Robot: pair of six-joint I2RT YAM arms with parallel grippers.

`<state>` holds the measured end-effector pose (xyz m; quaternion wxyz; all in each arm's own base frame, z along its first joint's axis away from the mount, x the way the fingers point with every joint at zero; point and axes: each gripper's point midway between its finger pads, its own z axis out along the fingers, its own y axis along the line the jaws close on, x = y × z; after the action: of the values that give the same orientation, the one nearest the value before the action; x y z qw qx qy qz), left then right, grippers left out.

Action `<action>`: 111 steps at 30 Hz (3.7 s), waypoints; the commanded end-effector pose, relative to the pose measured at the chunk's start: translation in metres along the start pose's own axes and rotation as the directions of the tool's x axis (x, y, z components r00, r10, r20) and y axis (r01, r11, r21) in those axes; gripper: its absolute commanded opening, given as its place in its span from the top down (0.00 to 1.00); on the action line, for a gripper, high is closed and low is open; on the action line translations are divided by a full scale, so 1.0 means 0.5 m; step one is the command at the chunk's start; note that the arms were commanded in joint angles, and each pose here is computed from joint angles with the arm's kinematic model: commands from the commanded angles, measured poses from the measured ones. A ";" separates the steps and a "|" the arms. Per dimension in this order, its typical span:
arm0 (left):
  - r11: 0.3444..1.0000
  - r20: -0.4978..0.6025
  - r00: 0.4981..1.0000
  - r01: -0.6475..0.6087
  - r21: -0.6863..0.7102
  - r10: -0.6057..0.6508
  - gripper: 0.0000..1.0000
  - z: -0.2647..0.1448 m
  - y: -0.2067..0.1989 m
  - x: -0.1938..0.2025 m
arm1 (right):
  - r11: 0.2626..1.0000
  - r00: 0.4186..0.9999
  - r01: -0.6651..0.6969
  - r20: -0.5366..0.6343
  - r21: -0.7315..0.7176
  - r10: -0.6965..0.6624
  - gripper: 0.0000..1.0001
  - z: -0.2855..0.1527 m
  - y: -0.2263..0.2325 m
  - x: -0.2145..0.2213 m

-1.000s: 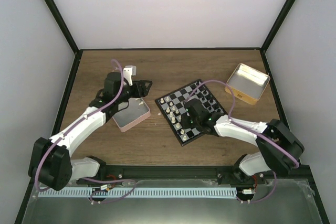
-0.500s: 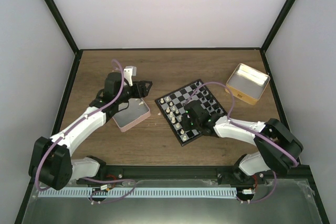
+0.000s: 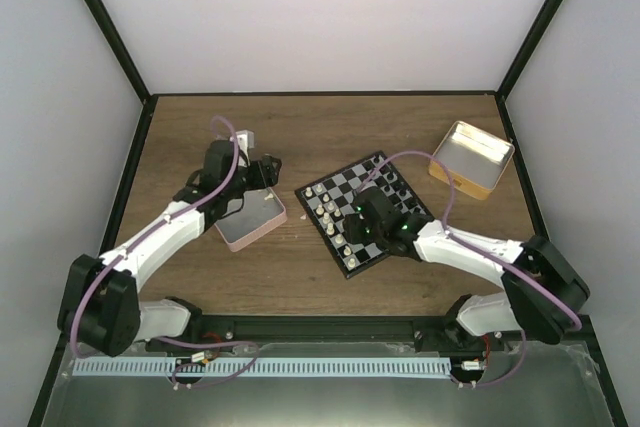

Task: Set up the chess pieces on the board
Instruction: Place the chess piece on the chessboard, then pick up the chess piece from the storage box, then place the chess piece on the chessboard.

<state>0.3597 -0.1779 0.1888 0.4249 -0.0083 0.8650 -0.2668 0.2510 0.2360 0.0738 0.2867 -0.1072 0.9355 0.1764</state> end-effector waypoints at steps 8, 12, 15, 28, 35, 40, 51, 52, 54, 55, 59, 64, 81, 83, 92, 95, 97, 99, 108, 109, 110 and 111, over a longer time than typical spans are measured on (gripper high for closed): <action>0.930 -0.160 0.963 0.153 -0.335 -0.216 0.46 0.058 0.165 0.142 | 0.996 0.989 -0.086 0.125 0.013 0.084 0.52 -0.060 0.012 -0.078; 0.938 -0.211 0.948 0.167 -0.302 -0.237 0.64 0.081 0.168 0.169 | 0.996 0.989 -0.091 0.120 0.003 0.090 0.52 -0.061 0.015 -0.077; 0.925 -0.219 0.923 0.249 -0.286 -0.316 0.68 0.090 0.182 0.191 | 0.995 0.987 -0.096 0.126 -0.007 0.096 0.52 -0.064 0.018 -0.080; 0.736 -0.094 0.730 0.666 -0.125 -0.677 0.61 0.121 0.190 0.228 | 0.994 0.987 -0.101 0.122 -0.038 0.104 0.54 -0.068 0.032 -0.086; 0.688 -0.094 0.682 0.718 -0.102 -0.725 0.67 0.132 0.195 0.247 | 0.993 0.987 -0.110 0.117 -0.032 0.113 0.55 -0.069 0.027 -0.080; 0.667 -0.091 0.661 0.740 -0.087 -0.745 0.75 0.134 0.198 0.257 | 0.994 0.987 -0.110 0.119 -0.028 0.113 0.55 -0.069 0.026 -0.081; 0.670 -0.041 0.669 0.742 -0.004 -0.742 0.74 0.138 0.196 0.233 | 0.993 0.987 -0.112 0.114 -0.024 0.114 0.56 -0.068 0.024 -0.079; 0.669 -0.040 0.668 0.744 0.003 -0.743 0.74 0.139 0.195 0.231 | 0.993 0.987 -0.112 0.114 -0.022 0.114 0.56 -0.068 0.024 -0.079; 0.666 -0.040 0.666 0.746 0.012 -0.745 0.73 0.142 0.194 0.230 | 0.993 0.987 -0.113 0.113 -0.022 0.114 0.56 -0.069 0.024 -0.080; 0.664 -0.044 0.664 0.747 0.014 -0.746 0.74 0.143 0.193 0.231 | 0.993 0.987 -0.113 0.113 -0.021 0.115 0.56 -0.069 0.024 -0.080; 0.660 -0.044 0.660 0.751 0.027 -0.750 0.75 0.145 0.192 0.231 | 0.993 0.987 -0.114 0.112 -0.017 0.116 0.56 -0.069 0.022 -0.079; 0.677 -0.026 0.677 0.736 0.033 -0.735 0.85 0.143 0.193 0.222 | 0.993 0.987 -0.116 0.112 -0.015 0.117 0.56 -0.069 0.022 -0.078; 0.813 0.014 0.827 0.556 -0.173 -0.562 0.96 0.099 0.221 0.198 | 0.993 0.988 -0.119 0.100 -0.010 0.119 0.56 -0.062 0.020 -0.072; 0.833 0.002 0.854 0.508 -0.218 -0.520 0.96 0.083 0.223 0.194 | 0.992 0.987 -0.122 0.101 -0.008 0.122 0.56 -0.062 0.018 -0.071; 0.912 -0.129 0.940 0.263 -0.315 -0.316 0.96 0.030 0.182 0.167 | 0.990 0.974 -0.140 0.183 0.035 0.131 0.56 -0.087 0.001 -0.109; 0.945 -0.201 0.953 0.167 -0.281 -0.228 0.96 0.030 0.134 0.158 | 0.985 0.966 -0.163 0.212 0.050 0.149 0.56 -0.099 -0.015 -0.123; 0.964 -0.244 0.954 0.118 -0.238 -0.177 0.96 0.033 0.093 0.155 | 0.980 0.959 -0.189 0.227 0.062 0.171 0.56 -0.105 -0.032 -0.129; 0.979 -0.277 0.953 0.068 -0.190 -0.120 0.96 0.037 0.047 0.151 | 0.972 0.948 -0.225 0.248 0.070 0.201 0.56 -0.113 -0.054 -0.137; 0.974 -0.428 0.880 -0.226 0.004 0.206 0.96 0.051 -0.169 0.190 | 0.861 0.823 -0.483 0.419 0.159 0.384 0.55 -0.199 -0.188 -0.147; 0.965 -0.441 0.864 -0.260 0.023 0.244 0.96 0.051 -0.192 0.201 | 0.850 0.798 -0.503 0.460 0.155 0.389 0.55 -0.218 -0.199 -0.150; 0.955 -0.454 0.846 -0.291 0.048 0.280 0.96 0.052 -0.216 0.214 | 0.842 0.771 -0.521 0.500 0.141 0.394 0.55 -0.240 -0.208 -0.153; 0.945 -0.468 0.826 -0.320 0.072 0.315 0.96 0.053 -0.236 0.227 | 0.834 0.742 -0.537 0.539 0.122 0.399 0.55 -0.263 -0.214 -0.157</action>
<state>0.3086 -0.2968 0.1575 0.2723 0.1163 0.9288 -0.2230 0.2904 0.1354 0.1704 0.4216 0.1418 0.8813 0.1596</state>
